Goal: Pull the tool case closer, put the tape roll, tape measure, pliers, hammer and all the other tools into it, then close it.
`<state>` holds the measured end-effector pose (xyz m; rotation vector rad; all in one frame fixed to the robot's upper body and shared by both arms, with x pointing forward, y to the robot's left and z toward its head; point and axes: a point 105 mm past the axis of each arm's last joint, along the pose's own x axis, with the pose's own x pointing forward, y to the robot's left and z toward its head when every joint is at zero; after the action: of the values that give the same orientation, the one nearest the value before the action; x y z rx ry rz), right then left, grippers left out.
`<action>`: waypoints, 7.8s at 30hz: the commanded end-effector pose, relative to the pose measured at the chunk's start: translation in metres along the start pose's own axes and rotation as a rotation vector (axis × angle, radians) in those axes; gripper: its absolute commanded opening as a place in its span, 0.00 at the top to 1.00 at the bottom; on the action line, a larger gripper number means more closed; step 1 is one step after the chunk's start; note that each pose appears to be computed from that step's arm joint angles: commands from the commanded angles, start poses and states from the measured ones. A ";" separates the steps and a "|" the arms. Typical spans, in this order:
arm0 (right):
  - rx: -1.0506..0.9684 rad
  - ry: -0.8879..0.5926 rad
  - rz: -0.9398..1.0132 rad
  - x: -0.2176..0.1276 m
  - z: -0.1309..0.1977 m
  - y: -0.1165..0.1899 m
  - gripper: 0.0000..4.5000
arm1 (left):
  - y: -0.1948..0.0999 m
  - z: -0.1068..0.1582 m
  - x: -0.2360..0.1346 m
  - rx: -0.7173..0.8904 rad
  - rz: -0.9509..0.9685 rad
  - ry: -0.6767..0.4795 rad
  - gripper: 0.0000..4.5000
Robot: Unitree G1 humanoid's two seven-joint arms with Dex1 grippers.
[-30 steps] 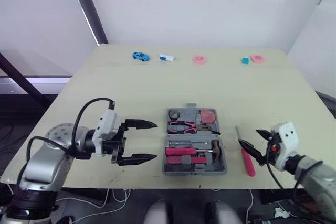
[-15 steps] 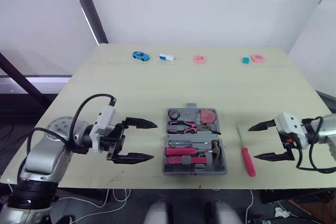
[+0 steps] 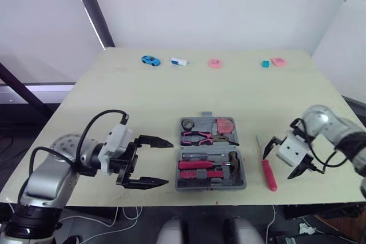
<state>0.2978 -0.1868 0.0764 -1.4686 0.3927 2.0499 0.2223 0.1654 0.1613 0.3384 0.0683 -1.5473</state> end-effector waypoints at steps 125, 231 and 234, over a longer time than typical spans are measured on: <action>1.257 -0.540 -1.336 0.000 0.035 -0.015 0.91 | 0.015 0.016 -0.010 0.013 0.089 -0.118 0.00; 0.937 -0.825 -1.310 -0.014 0.068 -0.012 0.93 | 0.020 -0.044 -0.071 -0.121 0.521 -0.007 0.00; 0.990 -0.762 -1.426 -0.026 0.052 0.021 0.72 | 0.026 -0.053 -0.089 -0.159 0.683 -0.039 0.00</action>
<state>0.2509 -0.1709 0.0990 -0.0590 0.0434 0.8384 0.2513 0.2546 0.1303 0.1744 0.0767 -0.9399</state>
